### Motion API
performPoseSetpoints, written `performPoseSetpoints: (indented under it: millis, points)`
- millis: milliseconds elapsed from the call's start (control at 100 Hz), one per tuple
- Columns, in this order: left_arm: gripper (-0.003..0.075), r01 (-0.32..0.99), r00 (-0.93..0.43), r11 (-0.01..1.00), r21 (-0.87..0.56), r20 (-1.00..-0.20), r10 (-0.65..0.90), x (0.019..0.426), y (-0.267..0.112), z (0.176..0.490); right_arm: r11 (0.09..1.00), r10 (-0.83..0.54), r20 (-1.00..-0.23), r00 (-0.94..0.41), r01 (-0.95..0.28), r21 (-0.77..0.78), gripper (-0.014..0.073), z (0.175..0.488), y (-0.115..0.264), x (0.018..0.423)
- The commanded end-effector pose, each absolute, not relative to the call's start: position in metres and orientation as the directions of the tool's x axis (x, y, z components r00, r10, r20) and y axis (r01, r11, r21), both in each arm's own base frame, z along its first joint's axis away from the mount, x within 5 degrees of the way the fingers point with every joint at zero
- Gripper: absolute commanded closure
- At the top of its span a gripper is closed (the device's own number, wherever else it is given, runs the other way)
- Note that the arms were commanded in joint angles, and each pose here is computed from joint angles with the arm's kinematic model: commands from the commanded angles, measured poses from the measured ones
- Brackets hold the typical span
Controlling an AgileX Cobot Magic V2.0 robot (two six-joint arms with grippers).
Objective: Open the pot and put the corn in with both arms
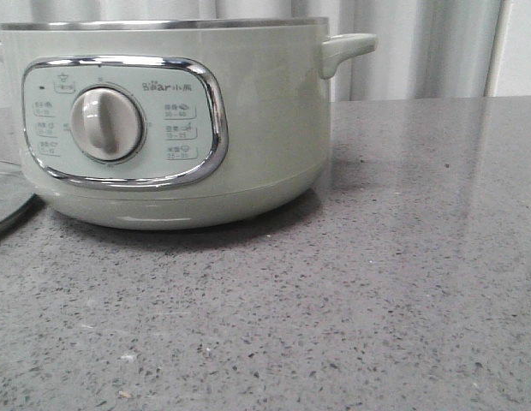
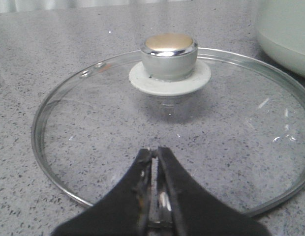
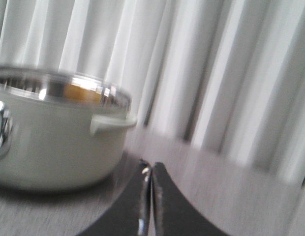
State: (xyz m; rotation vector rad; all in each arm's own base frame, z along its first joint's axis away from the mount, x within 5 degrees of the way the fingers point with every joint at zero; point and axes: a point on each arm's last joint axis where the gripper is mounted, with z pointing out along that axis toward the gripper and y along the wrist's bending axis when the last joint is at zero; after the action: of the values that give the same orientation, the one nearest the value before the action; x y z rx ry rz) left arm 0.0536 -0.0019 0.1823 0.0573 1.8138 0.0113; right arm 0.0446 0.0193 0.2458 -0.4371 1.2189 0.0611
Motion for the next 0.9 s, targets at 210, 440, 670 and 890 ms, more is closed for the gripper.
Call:
performPoseSetpoints:
  millis: [210,440,670,890]
  points:
    - [0.0741,0.036,-0.182,0.999,0.029,-0.983,0.036,0.052,-0.002,0.185,0.996,-0.01,-0.849,0.528,-0.074,-0.058,0.0653,0.245,0.007,0.043]
    - [0.0741,0.036,-0.182,0.999,0.029,-0.983,0.036,0.052,-0.002,0.185,0.999,0.006,-0.987,0.162,0.044,0.014,0.0653,0.211,-0.003,0.054]
    - [0.0741,0.036,-0.182,0.999,0.029,-0.983,0.036,0.052,-0.002,0.185,0.998,-0.047,-0.999,-0.019,0.043,-0.048,0.0653,0.195,-0.002,0.055]
    - [0.0741,0.036,-0.182,0.999,0.029,-0.983,0.036,0.052,-0.002,0.185,0.998,-0.047,-0.976,-0.213,0.031,-0.055,0.0653,0.177,-0.002,0.053]
